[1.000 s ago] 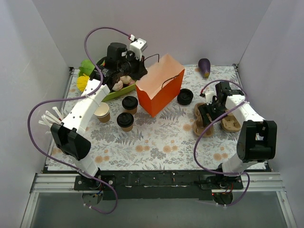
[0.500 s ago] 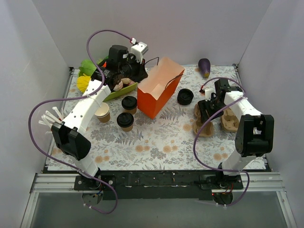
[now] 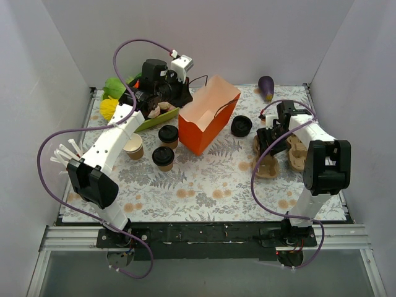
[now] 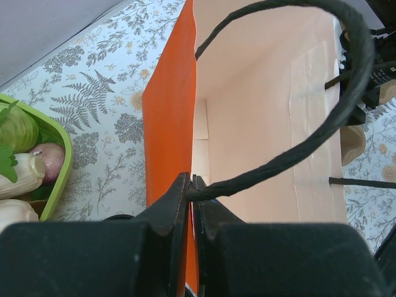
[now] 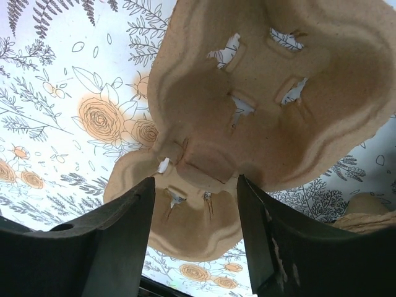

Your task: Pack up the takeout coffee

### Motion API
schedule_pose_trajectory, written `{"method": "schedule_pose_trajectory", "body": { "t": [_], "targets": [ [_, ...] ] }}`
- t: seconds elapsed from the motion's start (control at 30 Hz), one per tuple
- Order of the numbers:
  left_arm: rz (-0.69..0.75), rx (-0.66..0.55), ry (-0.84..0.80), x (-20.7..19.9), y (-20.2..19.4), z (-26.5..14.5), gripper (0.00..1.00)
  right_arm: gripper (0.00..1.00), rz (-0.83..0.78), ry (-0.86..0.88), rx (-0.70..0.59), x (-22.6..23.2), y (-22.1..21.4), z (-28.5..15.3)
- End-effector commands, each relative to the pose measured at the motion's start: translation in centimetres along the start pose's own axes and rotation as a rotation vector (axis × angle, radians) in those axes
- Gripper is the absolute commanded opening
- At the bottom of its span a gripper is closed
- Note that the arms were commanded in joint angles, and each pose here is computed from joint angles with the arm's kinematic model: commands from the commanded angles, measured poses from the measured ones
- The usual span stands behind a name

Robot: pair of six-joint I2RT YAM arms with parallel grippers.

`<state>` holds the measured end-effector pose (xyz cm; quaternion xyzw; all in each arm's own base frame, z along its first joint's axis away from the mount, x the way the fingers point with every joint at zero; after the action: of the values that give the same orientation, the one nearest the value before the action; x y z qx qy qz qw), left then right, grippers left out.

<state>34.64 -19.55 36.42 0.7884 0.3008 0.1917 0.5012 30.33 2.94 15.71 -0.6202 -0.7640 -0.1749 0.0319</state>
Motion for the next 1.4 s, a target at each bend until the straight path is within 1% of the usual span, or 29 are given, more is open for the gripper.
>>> {"method": "schedule_pose_trajectory", "body": {
  "t": [0.0, 0.13, 0.2, 0.3, 0.47, 0.63, 0.9, 1.0, 1.13, 1.23, 1.37],
  "targets": [
    [0.022, -0.031, 0.0, -0.3, 0.6, -1.2, 0.0, 0.62, 0.007, -0.028, -0.024, 0.2, 0.9, -0.2],
    [0.022, -0.028, 0.002, -0.2, 0.5, -1.1, 0.0, 0.61, 0.002, -0.053, 0.0, 0.3, 0.4, 0.1],
    [0.024, -0.028, -0.001, -0.3, 0.5, -1.2, 0.0, 0.57, 0.005, -0.065, 0.011, 0.3, 0.1, 0.3],
    [0.023, -0.029, 0.001, -0.3, 0.5, -1.1, 0.0, 0.54, 0.015, -0.079, 0.018, 0.2, 0.0, 0.7],
    [0.024, -0.029, 0.001, -0.3, 0.5, -1.2, 0.0, 0.53, 0.026, -0.088, 0.013, 0.2, 0.4, 0.8],
    [0.025, -0.026, 0.0, -0.3, 0.4, -1.1, 0.0, 0.55, 0.049, -0.084, 0.017, 0.4, 0.4, 1.0],
    [0.025, -0.026, 0.0, -0.3, 0.3, -1.2, 0.0, 0.55, 0.058, -0.111, 0.031, 1.0, 0.3, 1.4],
    [0.025, -0.026, 0.0, -0.3, 0.3, -1.2, 0.0, 0.52, 0.053, -0.128, 0.032, 1.0, 0.3, 1.6],
    [0.026, -0.026, -0.001, -0.4, 0.3, -1.4, 0.0, 0.41, 0.047, -0.142, 0.045, 1.0, 0.1, 1.8],
    [0.033, -0.022, -0.003, -0.5, 0.2, -1.6, 0.0, 0.37, 0.033, -0.157, 0.04, 1.1, 0.1, 1.2],
    [0.039, -0.008, -0.011, -0.8, -0.1, -2.5, 0.0, 0.33, -0.002, -0.171, 0.015, 1.5, -0.6, -0.9]
  ]
}}
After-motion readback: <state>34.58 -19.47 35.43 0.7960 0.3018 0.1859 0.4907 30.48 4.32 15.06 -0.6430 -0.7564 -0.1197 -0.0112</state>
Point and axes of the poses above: each gripper's point midway between its finger pads, its own z axis out along the fingers, its own x axis along the line the jaws close on, y = z × x, the point moved 10 cm from there along -z, back along the fingers, and after that the axes turned 8 degrees about z, right-handed, at the moved point
